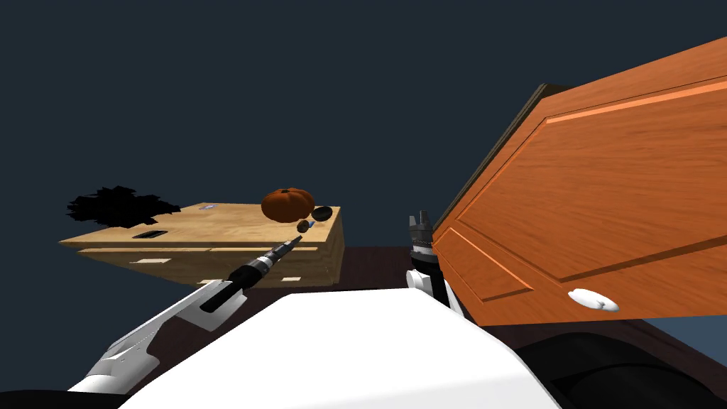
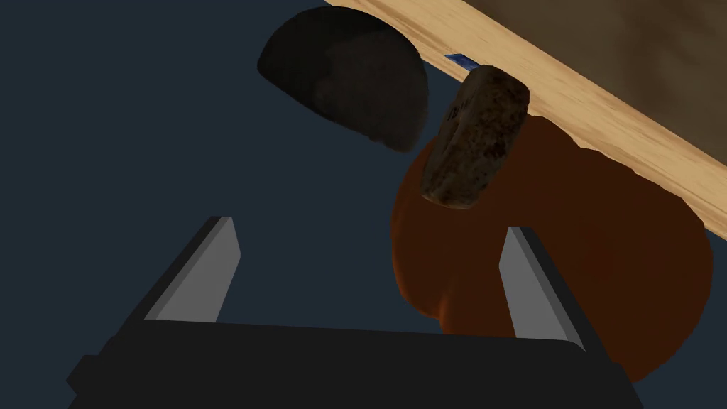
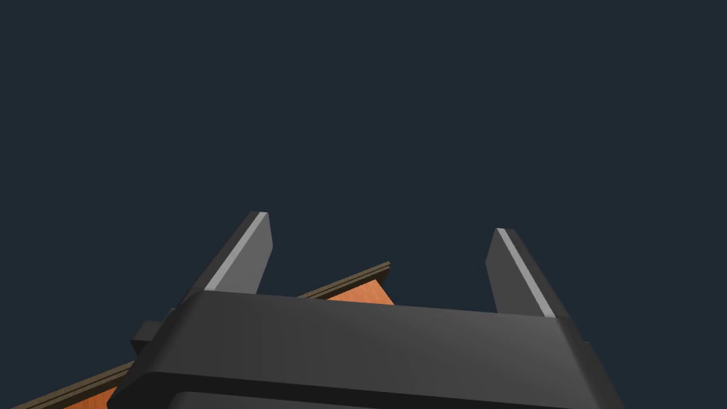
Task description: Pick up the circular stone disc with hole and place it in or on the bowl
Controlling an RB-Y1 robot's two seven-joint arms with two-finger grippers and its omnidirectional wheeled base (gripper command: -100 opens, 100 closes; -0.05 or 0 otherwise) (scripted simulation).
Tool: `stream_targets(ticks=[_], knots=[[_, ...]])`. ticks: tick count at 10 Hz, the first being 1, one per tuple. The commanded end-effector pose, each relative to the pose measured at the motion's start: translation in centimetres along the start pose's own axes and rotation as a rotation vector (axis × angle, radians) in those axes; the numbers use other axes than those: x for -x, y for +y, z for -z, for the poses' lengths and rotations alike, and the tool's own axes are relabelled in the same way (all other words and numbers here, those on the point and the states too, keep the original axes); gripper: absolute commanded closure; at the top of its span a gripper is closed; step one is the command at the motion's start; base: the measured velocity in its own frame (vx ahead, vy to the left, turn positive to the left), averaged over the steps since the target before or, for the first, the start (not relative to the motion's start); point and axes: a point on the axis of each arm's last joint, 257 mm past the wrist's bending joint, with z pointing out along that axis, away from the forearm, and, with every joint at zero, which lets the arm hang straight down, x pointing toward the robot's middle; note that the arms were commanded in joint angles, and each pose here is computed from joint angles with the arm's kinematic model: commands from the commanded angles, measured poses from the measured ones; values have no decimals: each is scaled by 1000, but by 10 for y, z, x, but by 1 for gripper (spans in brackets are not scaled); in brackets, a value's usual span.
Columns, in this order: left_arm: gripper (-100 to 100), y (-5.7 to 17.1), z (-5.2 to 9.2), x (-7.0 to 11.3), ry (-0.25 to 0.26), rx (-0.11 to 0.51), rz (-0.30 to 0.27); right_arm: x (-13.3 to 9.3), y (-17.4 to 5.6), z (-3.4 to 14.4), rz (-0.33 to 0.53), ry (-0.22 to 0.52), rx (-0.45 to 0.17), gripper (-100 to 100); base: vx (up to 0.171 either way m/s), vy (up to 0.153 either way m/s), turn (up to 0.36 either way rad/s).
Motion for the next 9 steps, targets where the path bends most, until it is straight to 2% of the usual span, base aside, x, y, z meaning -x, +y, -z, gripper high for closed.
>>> stream_targets(ticks=[1,7,9], knots=[[-100,23,1,5,24,50,-52,0,0,0,0,0,0,0,40,-14,-150],[-100,92,15,25,85,200,-212,0,0,0,0,0,0,0,45,-12,-156],[-100,122,24,41,107,267,-287,0,0,0,0,0,0,0,48,-6,-244]])
